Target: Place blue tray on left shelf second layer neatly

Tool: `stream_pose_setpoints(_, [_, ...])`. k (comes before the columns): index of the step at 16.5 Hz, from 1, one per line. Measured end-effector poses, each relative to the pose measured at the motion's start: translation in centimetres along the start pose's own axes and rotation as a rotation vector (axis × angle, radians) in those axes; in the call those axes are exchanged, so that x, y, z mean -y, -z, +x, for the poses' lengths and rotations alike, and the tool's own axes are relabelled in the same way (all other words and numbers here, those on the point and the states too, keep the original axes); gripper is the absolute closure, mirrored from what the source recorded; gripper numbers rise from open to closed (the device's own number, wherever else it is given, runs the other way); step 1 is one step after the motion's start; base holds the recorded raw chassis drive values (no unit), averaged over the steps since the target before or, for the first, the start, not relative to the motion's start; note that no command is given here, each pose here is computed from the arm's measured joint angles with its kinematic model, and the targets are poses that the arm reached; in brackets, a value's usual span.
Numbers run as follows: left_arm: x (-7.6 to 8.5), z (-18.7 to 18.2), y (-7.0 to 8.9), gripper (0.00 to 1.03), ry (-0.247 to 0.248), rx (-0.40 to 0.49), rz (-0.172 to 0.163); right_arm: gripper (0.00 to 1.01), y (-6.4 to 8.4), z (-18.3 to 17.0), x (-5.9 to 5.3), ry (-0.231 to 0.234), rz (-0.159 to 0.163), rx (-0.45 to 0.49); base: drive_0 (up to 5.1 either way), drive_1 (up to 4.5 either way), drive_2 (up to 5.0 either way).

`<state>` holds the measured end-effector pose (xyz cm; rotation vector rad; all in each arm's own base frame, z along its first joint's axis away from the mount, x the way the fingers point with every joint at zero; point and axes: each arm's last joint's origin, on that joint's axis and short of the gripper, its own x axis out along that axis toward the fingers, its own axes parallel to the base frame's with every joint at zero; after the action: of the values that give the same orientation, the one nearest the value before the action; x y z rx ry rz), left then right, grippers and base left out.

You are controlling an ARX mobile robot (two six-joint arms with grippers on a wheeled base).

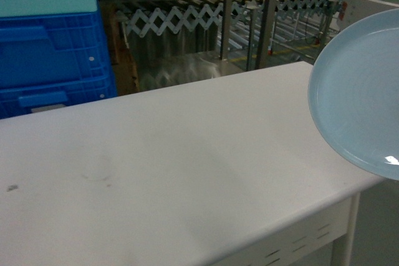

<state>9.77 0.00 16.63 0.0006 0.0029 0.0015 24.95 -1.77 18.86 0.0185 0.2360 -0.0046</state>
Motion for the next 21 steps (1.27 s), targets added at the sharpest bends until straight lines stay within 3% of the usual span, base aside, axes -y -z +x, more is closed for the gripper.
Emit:
stream_pose_setpoints(10, [0.0, 0.0, 0.0, 0.05, 0.002, 0.0, 0.0, 0.99, 0.04, 0.0, 0.01, 0.001, 0.0, -0.004, 2.8, -4.68, -4.7])
stream_pose_setpoints(21, [0.01, 0.0, 0.0, 0.05, 0.0, 0.0, 0.0, 0.99, 0.03, 0.0, 0.0, 0.0, 0.0, -0.003, -1.2, -1.21, -1.2])
